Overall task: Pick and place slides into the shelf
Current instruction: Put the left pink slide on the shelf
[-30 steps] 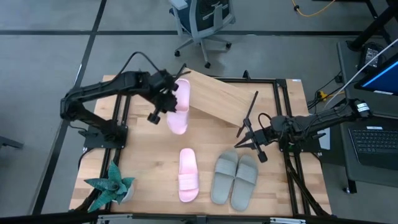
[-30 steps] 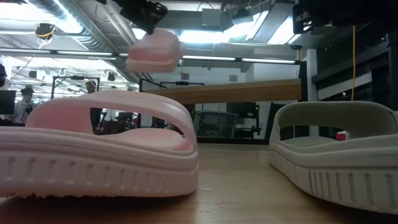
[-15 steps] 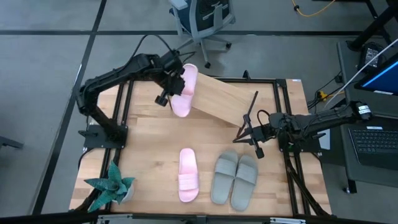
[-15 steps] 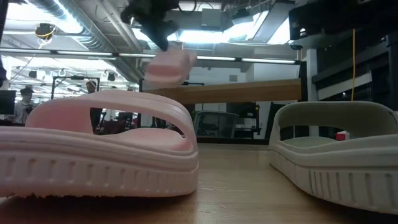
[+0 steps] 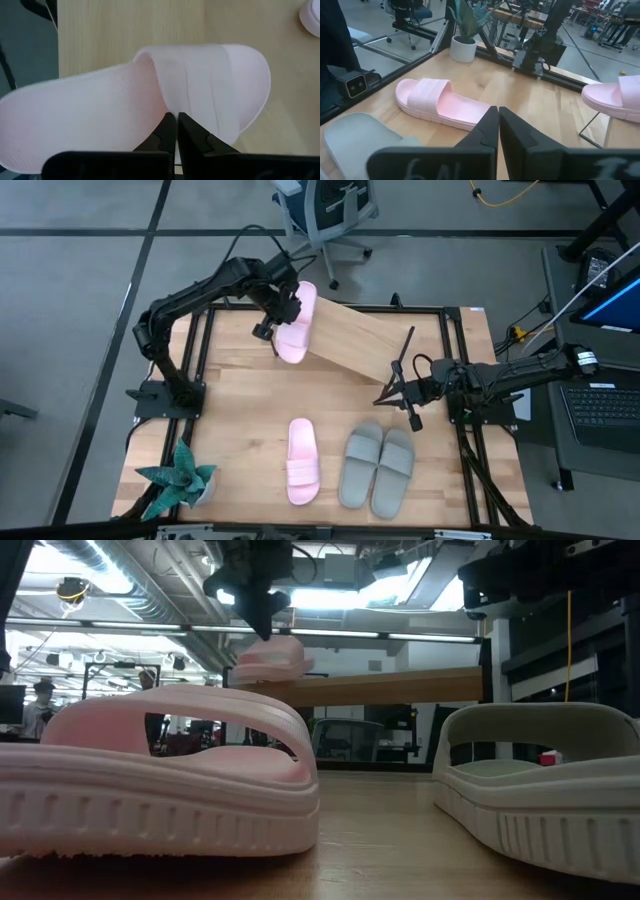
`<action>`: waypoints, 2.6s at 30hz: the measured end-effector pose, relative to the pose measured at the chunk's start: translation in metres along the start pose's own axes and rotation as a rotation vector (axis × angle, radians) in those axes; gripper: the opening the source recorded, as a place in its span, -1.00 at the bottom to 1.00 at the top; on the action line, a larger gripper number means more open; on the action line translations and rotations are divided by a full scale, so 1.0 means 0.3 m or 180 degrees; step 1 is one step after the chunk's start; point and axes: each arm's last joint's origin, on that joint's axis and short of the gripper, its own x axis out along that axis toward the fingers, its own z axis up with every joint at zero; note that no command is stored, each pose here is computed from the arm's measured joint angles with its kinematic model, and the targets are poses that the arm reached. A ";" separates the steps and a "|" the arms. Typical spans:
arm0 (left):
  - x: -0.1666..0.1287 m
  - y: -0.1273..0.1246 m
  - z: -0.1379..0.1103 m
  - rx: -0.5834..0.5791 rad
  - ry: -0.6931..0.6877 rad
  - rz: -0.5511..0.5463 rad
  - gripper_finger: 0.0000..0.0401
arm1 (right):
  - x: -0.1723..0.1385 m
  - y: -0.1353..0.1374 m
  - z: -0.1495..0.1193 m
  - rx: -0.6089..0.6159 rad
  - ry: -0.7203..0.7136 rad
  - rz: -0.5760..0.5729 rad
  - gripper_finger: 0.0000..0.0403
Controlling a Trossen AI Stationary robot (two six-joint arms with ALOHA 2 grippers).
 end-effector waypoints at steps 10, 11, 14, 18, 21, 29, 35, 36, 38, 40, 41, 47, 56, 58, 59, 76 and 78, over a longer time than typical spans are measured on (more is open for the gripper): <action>-0.001 0.014 0.002 0.0154 0.0094 0.0210 -1.00 | 0.000 0.000 0.000 -0.0016 -0.0003 0.0001 -0.91; -0.001 0.015 0.003 0.0162 0.0116 0.0240 -1.00 | 0.000 0.000 0.000 -0.0016 -0.0003 0.0001 -0.91; -0.002 0.019 0.001 0.0164 0.0167 0.0295 -1.00 | 0.000 0.000 0.000 -0.0016 -0.0003 0.0000 -0.91; -0.002 0.020 0.002 0.0174 0.0169 0.0314 -1.00 | 0.000 0.000 0.000 -0.0064 -0.0004 0.0001 -0.91; -0.002 0.020 0.002 0.0178 0.0173 0.0320 -1.00 | 0.000 0.000 0.001 -0.0139 -0.0005 0.0000 -0.91; -0.003 0.033 0.005 0.0189 0.0215 0.0483 -1.00 | 0.000 0.000 0.000 -0.0156 -0.0006 0.0001 -0.91; -0.004 0.035 0.007 0.0199 0.0200 0.0508 -1.00 | 0.000 0.000 0.000 -0.0155 -0.0005 0.0001 -0.91; -0.004 0.035 0.007 0.0201 0.0201 0.0508 -1.00 | 0.000 0.000 0.001 -0.0155 -0.0006 0.0001 -0.91; -0.004 0.035 0.007 0.0204 0.0201 0.0507 -1.00 | 0.000 0.000 0.001 -0.0156 -0.0006 0.0001 -0.91; -0.004 0.035 0.007 0.0204 0.0201 0.0507 -1.00 | 0.000 0.000 0.000 -0.0157 -0.0005 0.0001 -0.91; -0.004 0.035 0.007 0.0204 0.0201 0.0507 -1.00 | 0.000 0.000 0.001 -0.0157 -0.0006 0.0001 -0.91; 0.011 0.047 -0.003 0.0169 0.0227 0.0481 -1.00 | 0.000 0.000 0.001 -0.0155 -0.0006 0.0001 -0.91; 0.059 0.083 -0.033 0.0070 0.0354 0.0427 -1.00 | 0.000 0.000 0.001 -0.0155 -0.0005 0.0001 -0.91; 0.059 0.087 -0.033 0.0098 0.0344 0.0453 -1.00 | 0.000 0.000 0.000 -0.0156 -0.0005 0.0001 -0.91; 0.060 0.088 -0.033 0.0115 0.0344 0.0455 -1.00 | 0.000 0.000 0.000 -0.0158 -0.0004 0.0001 -0.91; 0.060 0.089 -0.033 0.0142 0.0350 0.0469 -1.00 | 0.000 0.000 0.000 -0.0162 -0.0005 0.0001 -0.91; 0.060 0.089 -0.033 0.0142 0.0350 0.0468 -1.00 | 0.000 0.000 0.000 -0.0162 -0.0004 0.0001 -0.91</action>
